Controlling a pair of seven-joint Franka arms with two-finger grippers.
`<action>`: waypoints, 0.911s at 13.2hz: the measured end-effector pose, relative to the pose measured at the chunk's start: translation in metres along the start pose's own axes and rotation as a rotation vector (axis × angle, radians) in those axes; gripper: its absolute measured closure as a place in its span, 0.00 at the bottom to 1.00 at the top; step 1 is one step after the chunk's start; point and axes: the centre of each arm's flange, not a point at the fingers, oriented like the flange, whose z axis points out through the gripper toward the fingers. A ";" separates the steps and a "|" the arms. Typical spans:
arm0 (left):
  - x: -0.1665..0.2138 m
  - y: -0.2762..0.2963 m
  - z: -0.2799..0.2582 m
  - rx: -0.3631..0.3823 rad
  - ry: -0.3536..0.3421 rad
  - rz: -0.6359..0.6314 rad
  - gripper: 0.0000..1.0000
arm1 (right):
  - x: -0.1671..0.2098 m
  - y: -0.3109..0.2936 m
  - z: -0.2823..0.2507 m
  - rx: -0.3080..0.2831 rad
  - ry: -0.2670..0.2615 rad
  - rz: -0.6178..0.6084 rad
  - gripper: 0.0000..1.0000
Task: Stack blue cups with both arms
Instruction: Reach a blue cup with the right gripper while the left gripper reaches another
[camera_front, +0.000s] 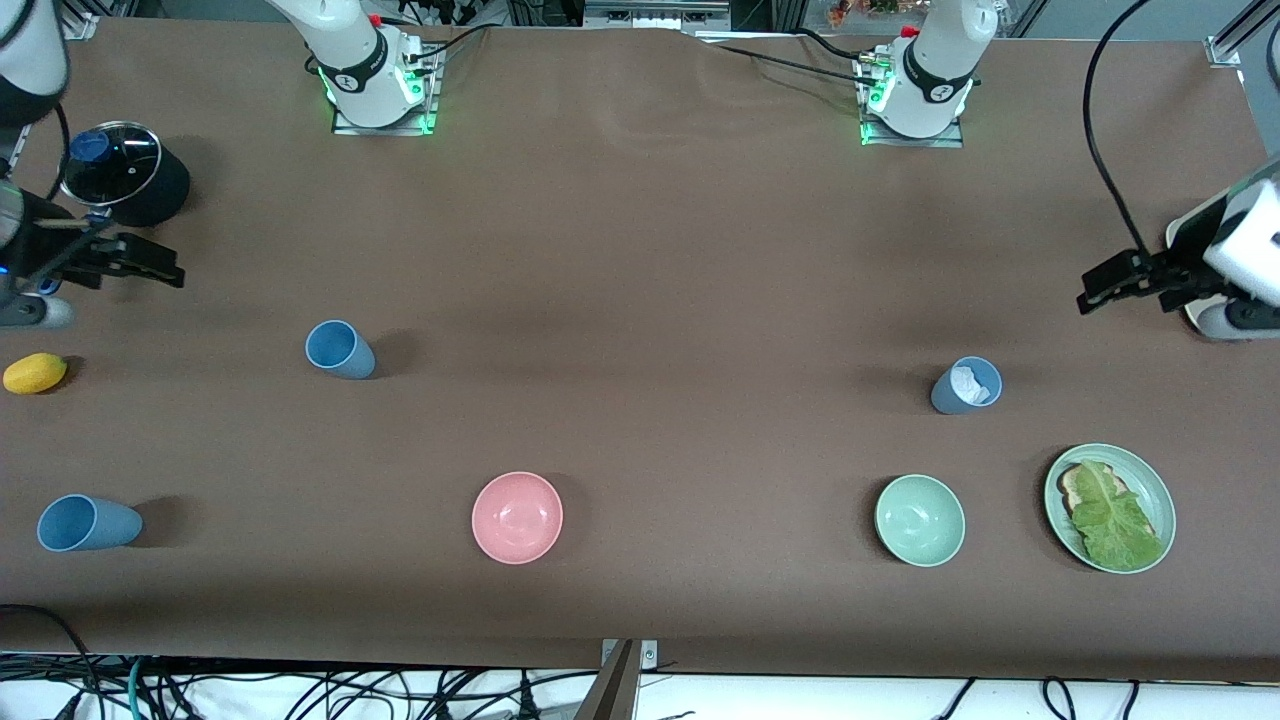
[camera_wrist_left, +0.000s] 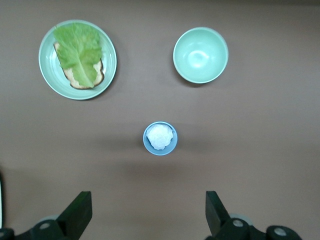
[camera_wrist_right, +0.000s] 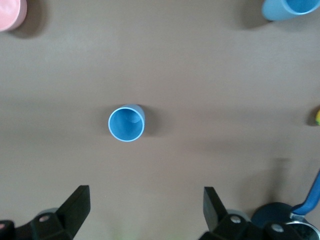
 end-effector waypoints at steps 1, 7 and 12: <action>0.016 -0.016 0.028 -0.014 -0.019 -0.034 0.00 | 0.005 -0.007 0.011 -0.003 -0.023 -0.013 0.00; 0.066 -0.048 0.173 -0.030 -0.141 -0.094 0.00 | 0.036 -0.025 0.072 -0.014 -0.084 -0.047 0.00; 0.058 -0.031 0.238 -0.033 -0.077 -0.073 0.00 | 0.049 -0.024 0.146 -0.022 -0.026 -0.048 0.00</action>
